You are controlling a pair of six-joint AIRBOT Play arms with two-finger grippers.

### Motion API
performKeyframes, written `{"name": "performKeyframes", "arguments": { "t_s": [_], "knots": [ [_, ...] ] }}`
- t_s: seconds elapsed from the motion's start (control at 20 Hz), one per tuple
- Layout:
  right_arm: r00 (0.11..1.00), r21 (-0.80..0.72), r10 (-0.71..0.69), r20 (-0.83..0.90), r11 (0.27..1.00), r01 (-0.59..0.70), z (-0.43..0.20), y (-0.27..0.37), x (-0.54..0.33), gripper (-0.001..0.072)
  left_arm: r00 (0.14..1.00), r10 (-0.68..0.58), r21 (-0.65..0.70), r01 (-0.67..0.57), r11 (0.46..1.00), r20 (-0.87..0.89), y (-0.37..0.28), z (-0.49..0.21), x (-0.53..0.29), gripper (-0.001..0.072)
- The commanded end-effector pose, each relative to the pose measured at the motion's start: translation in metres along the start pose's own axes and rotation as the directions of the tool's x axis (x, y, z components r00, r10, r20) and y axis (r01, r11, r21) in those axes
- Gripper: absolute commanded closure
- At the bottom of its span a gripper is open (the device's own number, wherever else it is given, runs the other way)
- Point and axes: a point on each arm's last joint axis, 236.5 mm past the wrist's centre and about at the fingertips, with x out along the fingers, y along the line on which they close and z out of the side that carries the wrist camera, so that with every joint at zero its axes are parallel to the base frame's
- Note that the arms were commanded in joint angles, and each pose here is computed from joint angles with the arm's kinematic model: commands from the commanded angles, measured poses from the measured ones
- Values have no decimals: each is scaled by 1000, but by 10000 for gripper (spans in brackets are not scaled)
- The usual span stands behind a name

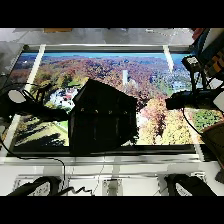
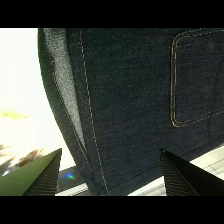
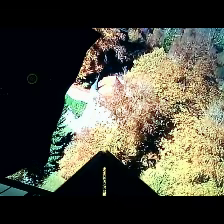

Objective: Fold the clothes and pants, and hang the long-sleeved shirts on hangers.

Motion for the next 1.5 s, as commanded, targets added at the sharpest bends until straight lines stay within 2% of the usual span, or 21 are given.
{"name": "performKeyframes", "arguments": {
  "t_s": [0.0,0.55,0.7,0.8,0.95,1.05,1.15,1.25,1.35,1.45],
  "knots": [
    [1000,0,0,2,1000,0,0,0,-1,667,1000,0,0,0,1000,1,0,0,0,17],
    [1000,0,0,10,1000,0,2,0,-1,667,1000,5,0,-5,1000,1,2,0,-1,16],
    [992,12,27,123,1000,-28,29,6,-2,667,1000,4,-1,-4,1000,1,1,0,-1,17],
    [990,13,30,138,999,-32,33,7,-2,667,1000,0,-2,0,1000,2,0,0,-1,17],
    [996,-75,-85,22,993,86,9,-23,13,668,1000,0,-1,0,1000,1,0,0,0,17],
    [991,-50,-82,-109,996,77,-22,-35,37,668,1000,-11,-8,12,1000,16,-3,4,0,17],
    [960,-3,4,-279,1000,-5,-70,-28,65,669,1000,-15,-9,15,1000,21,-3,5,0,17],
    [904,19,147,-401,988,-152,-118,-1,90,669,1000,-15,-9,15,1000,21,-3,5,0,17],
    [839,68,284,-463,956,-286,-159,32,108,668,1000,-17,-10,17,1000,20,-4,5,0,17],
    [801,183,394,-450,919,-349,-182,61,126,660,1000,-22,-8,22,1000,15,-6,4,0,17]
  ]
}}
